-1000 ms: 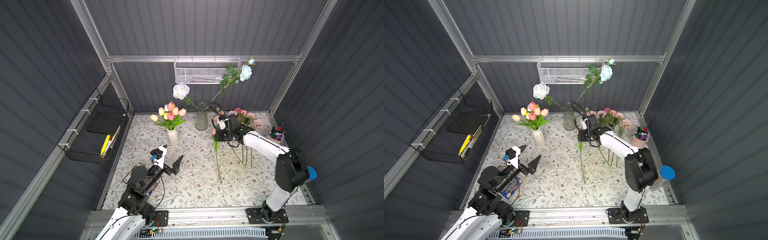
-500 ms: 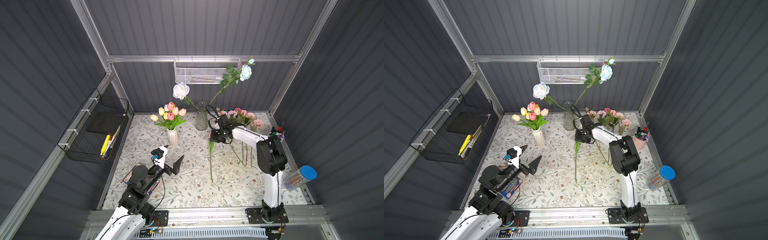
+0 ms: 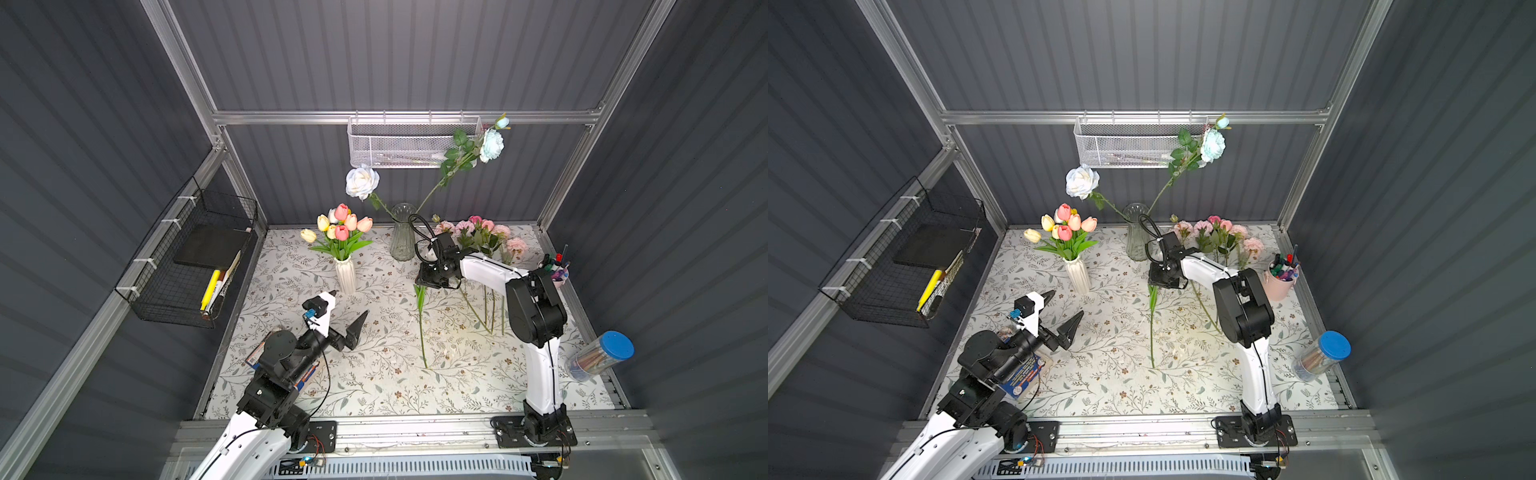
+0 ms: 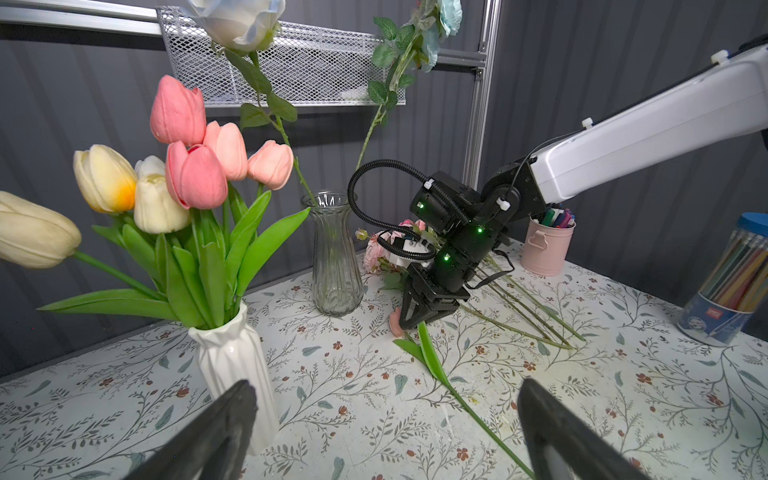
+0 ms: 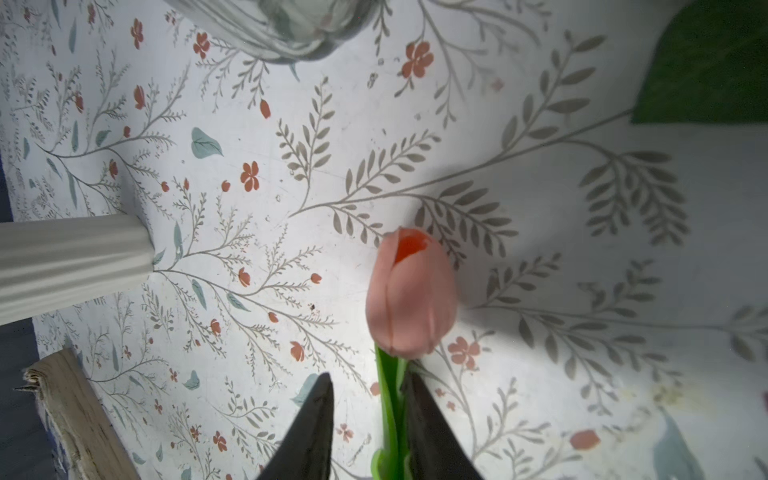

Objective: Pick out pink flowers from the vase
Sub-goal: Place the flower at the center of the board, then pick up the flower from the vase.

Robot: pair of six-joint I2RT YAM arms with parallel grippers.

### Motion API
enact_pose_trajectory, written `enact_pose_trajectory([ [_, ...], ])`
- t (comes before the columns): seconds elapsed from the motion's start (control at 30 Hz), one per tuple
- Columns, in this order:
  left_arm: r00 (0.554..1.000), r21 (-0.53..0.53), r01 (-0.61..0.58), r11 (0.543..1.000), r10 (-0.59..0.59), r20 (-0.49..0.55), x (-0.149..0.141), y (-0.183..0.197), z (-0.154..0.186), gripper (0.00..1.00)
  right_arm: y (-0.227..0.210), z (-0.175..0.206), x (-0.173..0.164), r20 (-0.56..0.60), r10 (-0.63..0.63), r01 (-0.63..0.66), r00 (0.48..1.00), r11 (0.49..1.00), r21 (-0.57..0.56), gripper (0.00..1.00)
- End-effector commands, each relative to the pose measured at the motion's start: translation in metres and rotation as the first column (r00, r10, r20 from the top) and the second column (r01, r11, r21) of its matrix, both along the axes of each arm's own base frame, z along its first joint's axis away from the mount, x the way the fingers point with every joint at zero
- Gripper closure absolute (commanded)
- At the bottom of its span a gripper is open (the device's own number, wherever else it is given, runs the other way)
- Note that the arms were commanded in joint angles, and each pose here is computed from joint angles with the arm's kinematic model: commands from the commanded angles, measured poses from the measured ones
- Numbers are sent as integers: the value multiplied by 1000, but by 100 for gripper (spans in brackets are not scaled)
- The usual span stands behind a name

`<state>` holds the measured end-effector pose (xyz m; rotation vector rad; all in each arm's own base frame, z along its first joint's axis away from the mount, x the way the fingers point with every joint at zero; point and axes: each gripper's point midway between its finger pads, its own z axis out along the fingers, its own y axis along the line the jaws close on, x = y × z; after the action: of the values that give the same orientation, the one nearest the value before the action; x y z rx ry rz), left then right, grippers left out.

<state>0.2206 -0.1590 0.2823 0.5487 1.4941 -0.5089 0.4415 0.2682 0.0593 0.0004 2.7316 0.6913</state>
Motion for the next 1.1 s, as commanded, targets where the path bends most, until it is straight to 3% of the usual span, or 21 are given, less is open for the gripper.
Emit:
enact_pose_trajectory([
  [0.0,1000,3,16,1000,-16,14,-2,-2,5,1,-4,28,3,81,-5,4,997,1000,11,64],
  [0.17,1000,2,14,1000,-14,16,-2,-1,5,1,-15,49,-3,145,-13,15,989,1000,-13,58],
  [0.4,1000,1,13,1000,-13,24,-3,-1,7,1,-23,92,-20,272,18,-1,962,998,-61,58],
  [0.53,999,-6,0,1000,0,33,-3,2,9,1,1,134,-34,439,102,-87,893,995,-56,58],
  [0.63,999,-8,-12,1000,13,38,-3,4,10,1,29,170,-45,578,169,-180,798,983,-39,59],
  [0.8,998,-16,-29,999,29,49,-4,8,13,1,82,223,-56,777,201,-369,597,928,44,61],
  [0.97,995,-24,-67,997,69,77,-5,16,18,1,142,259,-82,940,190,-586,284,810,14,60],
  [1.03,990,-29,-97,995,100,98,-6,23,23,1,159,261,-86,966,165,-615,201,788,-7,60],
  [1.07,986,-37,-120,992,123,111,-7,28,26,1,165,260,-86,970,155,-625,187,780,-5,60],
])
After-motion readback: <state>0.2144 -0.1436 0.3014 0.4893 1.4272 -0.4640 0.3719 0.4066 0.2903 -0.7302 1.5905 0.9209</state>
